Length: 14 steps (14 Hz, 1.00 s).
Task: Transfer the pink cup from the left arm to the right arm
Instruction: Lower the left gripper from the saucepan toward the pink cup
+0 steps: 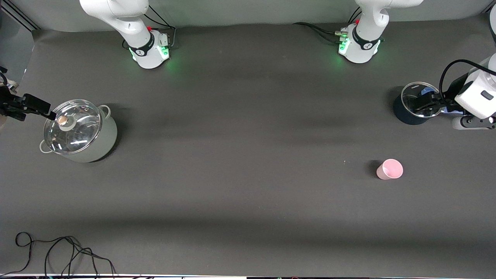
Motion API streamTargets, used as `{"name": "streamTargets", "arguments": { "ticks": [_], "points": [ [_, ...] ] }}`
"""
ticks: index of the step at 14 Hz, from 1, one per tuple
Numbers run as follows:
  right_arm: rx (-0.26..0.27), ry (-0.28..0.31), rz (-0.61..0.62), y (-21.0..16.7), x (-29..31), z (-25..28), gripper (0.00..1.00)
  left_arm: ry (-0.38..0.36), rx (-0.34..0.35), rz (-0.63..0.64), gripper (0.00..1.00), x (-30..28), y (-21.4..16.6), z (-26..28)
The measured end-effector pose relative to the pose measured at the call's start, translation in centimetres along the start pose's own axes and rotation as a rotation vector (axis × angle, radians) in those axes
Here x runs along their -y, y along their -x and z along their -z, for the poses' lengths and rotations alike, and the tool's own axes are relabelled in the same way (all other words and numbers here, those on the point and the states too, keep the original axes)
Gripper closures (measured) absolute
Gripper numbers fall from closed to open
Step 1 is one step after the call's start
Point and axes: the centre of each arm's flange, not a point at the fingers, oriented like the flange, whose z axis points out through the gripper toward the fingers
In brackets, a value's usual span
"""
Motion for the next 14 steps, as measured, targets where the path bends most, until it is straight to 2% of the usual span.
{"name": "streamTargets", "arguments": {
  "ticks": [14],
  "points": [
    [0.006,0.000,-0.004,-0.01,-0.01,-0.15,0.00,-0.004,-0.015,-0.006,0.00,-0.12,-0.04,0.57]
  ]
}}
